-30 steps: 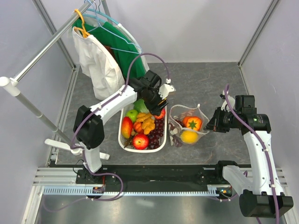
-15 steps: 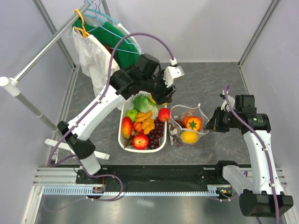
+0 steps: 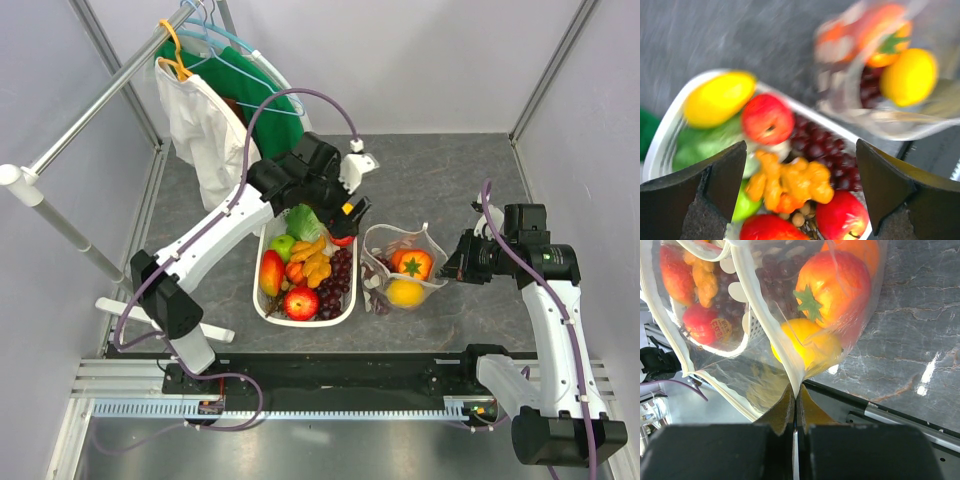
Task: Place the food in the zip-top bag and seal the zipper
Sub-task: Pick up the fake fruit from the bin.
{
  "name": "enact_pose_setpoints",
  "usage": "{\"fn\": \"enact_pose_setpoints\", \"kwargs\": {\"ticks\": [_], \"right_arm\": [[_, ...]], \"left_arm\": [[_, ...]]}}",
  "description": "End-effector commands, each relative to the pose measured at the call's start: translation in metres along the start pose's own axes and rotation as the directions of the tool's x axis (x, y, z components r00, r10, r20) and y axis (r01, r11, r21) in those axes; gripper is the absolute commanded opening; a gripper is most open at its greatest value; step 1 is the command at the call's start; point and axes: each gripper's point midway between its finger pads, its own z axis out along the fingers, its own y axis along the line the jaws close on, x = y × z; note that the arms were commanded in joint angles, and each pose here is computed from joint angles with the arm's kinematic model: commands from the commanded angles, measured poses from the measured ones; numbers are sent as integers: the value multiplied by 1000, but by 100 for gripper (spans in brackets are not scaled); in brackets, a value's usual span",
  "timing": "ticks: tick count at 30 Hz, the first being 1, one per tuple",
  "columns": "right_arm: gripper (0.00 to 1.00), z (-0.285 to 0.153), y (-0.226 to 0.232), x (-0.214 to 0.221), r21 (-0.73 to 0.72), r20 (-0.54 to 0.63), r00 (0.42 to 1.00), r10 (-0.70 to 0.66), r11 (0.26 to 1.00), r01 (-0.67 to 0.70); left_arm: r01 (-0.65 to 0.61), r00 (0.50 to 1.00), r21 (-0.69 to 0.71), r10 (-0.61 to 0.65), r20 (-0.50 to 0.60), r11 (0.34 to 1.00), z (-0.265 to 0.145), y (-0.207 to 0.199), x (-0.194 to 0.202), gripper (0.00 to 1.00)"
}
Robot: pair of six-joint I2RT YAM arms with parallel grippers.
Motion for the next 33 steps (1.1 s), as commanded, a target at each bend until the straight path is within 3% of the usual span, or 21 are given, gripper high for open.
{"fn": "enact_pose_setpoints", "kwargs": {"ticks": [1, 7, 24, 33], "right_arm": [[0, -6, 4, -9, -4, 43, 999, -23, 1000, 23], [0, -5, 3, -9, -2, 41, 999, -19, 1000, 19], [0, -2, 1, -7, -4, 36, 999, -9, 1000, 9], [0, -3, 2, -9, -6, 39, 999, -13, 1000, 13]], "left_arm": [[115, 993, -126, -110, 52, 985, -13, 20, 3, 97], [187, 979, -281, -203, -27, 941, 12, 54, 35, 99], [271, 945, -258, -308, -113, 927, 70, 58, 58, 100], [271, 943, -230, -306, -132, 935, 88, 55, 60, 79]]}}
